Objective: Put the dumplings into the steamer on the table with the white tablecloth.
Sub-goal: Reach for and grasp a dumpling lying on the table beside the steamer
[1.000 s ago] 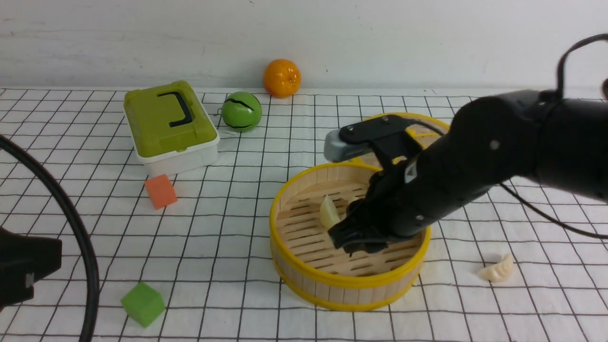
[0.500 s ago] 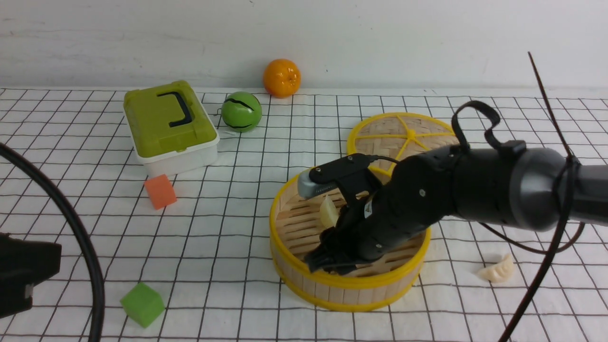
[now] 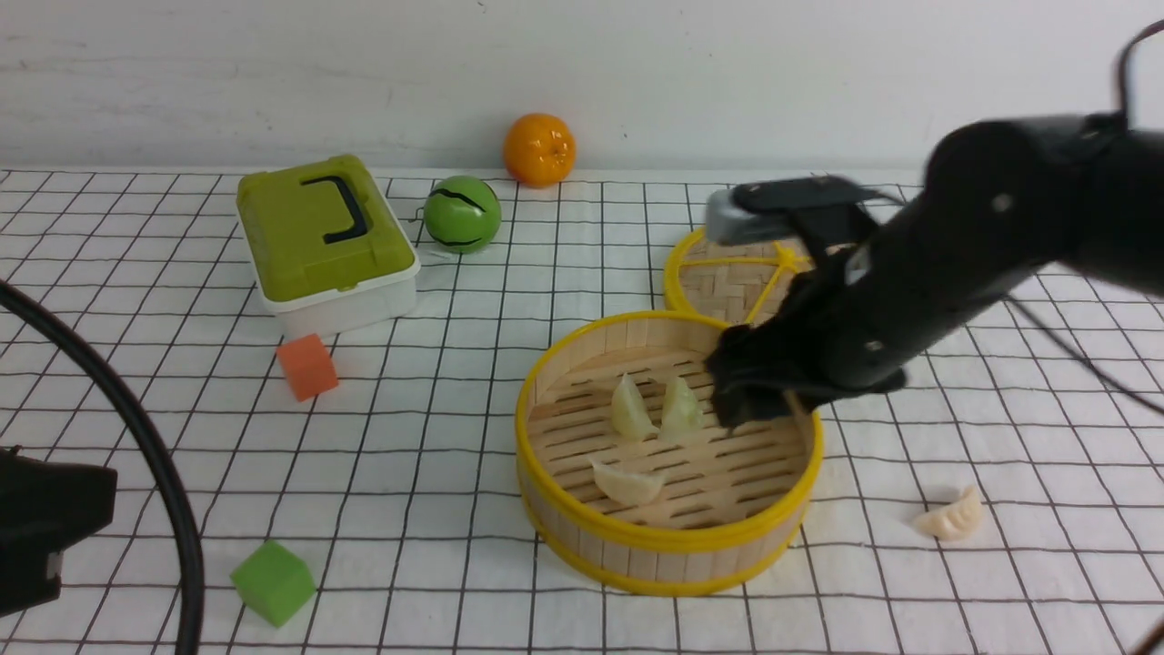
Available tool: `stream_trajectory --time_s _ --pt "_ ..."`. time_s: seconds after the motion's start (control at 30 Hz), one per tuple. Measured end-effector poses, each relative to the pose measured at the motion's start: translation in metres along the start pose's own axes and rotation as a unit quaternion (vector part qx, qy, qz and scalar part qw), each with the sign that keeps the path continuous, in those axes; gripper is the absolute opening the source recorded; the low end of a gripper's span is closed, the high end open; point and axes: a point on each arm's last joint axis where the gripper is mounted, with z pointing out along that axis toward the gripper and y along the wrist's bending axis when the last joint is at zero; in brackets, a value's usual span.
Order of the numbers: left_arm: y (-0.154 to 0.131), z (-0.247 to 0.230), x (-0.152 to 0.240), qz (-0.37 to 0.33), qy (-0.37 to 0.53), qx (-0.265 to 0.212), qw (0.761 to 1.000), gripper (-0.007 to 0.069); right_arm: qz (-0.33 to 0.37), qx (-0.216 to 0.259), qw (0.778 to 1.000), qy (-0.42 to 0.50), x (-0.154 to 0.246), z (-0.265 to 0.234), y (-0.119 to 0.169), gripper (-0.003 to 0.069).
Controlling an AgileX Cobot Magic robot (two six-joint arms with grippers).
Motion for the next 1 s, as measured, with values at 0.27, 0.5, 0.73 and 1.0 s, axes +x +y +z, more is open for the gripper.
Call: stream_trajectory --time_s 0.27,0.5,0.73,1.0 --pt "-0.001 0.000 -0.001 0.000 -0.006 0.004 1.000 0.0316 0.119 0.099 0.988 0.032 0.050 -0.033 -0.077 0.0491" --pt "-0.002 0.000 -0.003 0.001 -0.017 0.009 1.000 0.0316 0.248 0.134 0.959 0.010 0.065 -0.004 -0.120 0.0531" --pt "-0.002 0.000 -0.003 0.001 -0.017 0.009 1.000 0.0316 0.327 0.118 0.938 -0.011 0.061 0.031 -0.133 0.0549" --pt "-0.002 0.000 -0.003 0.001 -0.017 0.009 1.000 0.0316 0.360 0.114 0.926 0.015 0.067 0.064 -0.141 0.0539"
